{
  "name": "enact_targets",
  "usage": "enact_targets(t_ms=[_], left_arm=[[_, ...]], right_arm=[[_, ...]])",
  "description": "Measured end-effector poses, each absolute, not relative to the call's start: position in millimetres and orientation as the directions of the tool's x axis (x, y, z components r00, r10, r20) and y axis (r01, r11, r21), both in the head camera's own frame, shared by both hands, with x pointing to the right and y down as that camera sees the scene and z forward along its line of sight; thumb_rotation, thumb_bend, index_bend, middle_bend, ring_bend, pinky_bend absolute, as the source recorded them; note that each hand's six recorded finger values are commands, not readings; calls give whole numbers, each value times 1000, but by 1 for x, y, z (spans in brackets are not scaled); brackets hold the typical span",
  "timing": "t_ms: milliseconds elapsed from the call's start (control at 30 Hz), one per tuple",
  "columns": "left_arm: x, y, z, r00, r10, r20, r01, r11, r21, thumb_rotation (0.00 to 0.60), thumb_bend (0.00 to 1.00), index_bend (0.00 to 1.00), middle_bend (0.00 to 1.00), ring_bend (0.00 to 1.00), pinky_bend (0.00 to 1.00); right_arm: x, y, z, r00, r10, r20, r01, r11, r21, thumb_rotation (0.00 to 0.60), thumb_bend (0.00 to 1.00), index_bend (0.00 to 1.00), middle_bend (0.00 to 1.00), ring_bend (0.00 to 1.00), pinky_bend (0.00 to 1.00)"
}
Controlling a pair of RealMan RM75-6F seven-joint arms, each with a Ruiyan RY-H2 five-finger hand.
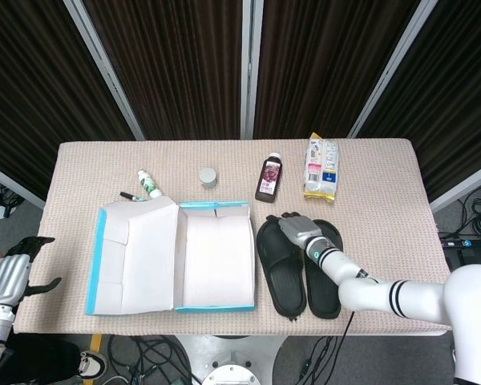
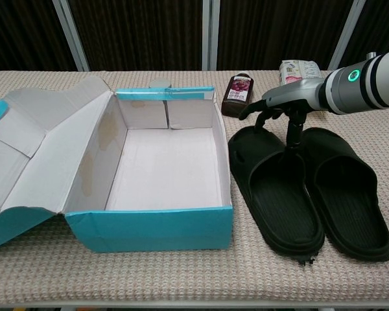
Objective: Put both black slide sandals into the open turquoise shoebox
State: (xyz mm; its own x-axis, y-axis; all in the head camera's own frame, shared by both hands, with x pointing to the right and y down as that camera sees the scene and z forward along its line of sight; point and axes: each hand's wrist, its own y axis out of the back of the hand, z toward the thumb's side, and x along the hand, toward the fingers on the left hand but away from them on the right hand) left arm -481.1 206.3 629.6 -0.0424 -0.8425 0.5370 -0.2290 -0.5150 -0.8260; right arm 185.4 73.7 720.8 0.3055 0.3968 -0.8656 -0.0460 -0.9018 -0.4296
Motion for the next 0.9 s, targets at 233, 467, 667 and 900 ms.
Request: enact_targets(t_ms=[233,467,667,900], left_arm=[[-482,208,632,-42,-834,550,-235,-527,-817,600,167,215,200,132,225],[-481,208,632,-43,-830,556,-242,-532,-812,600,168,215,200,132,225],[-476,206,633,-36,-828,560,-237,-537,-809,600,168,215,200,132,225],[-470,204,634,-27,-826,563,-233,-542,-807,600,167,215,200,132,226]], right_arm=[[185,67,719,299,464,-834,-8,-873,-488,600,39,24,448,55,0],[187,61,707,307,496,-812,29,-858,-513,600,51,95,458,72,0],[199,50,679,317,542,-778,51,-829,-557,600,62,160,482,109,0],[217,40,638,334,597,-729,81,-789,-609,600,69,199,498,130,23]])
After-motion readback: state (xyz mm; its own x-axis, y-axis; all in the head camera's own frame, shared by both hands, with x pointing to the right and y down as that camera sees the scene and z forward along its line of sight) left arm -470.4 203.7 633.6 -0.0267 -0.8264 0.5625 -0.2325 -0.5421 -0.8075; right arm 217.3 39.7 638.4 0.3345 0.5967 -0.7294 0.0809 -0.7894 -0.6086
